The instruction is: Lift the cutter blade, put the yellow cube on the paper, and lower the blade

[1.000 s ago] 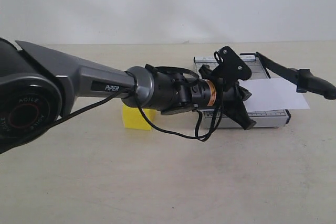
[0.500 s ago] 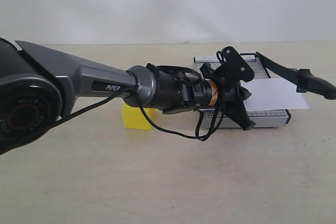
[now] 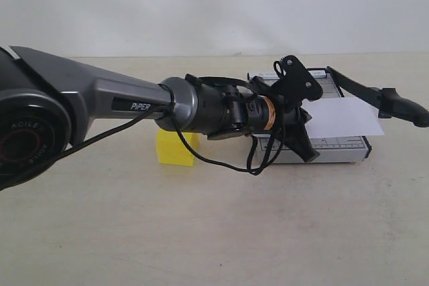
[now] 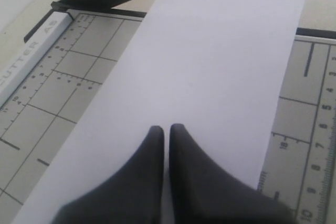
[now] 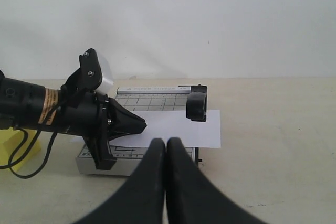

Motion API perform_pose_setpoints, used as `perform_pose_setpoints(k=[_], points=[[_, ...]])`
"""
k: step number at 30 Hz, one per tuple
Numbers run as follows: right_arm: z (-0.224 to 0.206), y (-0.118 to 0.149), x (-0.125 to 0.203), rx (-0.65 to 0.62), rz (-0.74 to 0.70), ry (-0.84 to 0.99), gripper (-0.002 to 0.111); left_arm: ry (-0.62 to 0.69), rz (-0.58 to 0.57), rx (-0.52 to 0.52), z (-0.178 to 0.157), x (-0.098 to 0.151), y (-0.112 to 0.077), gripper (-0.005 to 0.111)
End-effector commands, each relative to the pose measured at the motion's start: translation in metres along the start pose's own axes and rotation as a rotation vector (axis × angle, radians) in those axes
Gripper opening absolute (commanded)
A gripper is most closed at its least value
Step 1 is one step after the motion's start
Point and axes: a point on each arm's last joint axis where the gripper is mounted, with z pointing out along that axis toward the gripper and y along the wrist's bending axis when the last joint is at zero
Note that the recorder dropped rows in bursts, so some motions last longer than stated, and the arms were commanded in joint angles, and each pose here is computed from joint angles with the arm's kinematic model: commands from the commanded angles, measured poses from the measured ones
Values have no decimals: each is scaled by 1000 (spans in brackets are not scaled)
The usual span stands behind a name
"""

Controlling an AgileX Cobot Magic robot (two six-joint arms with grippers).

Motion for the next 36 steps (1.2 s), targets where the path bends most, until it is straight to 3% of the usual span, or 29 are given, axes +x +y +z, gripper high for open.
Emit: perform_pose_setpoints(k=[1,18,25,36], points=[[0,0,1,-1,-4,-3,0,109,3,-25,3,21,3,5],[0,0,1,-1,-4,-3,0,23,2,11,4,14,-1,5],[0,0,1,-1,-4,-3,0,-5,1,23,4,12,-2,21],[0,0,1,-1,-4,-3,0,-51,1,25,4,2,0,33]])
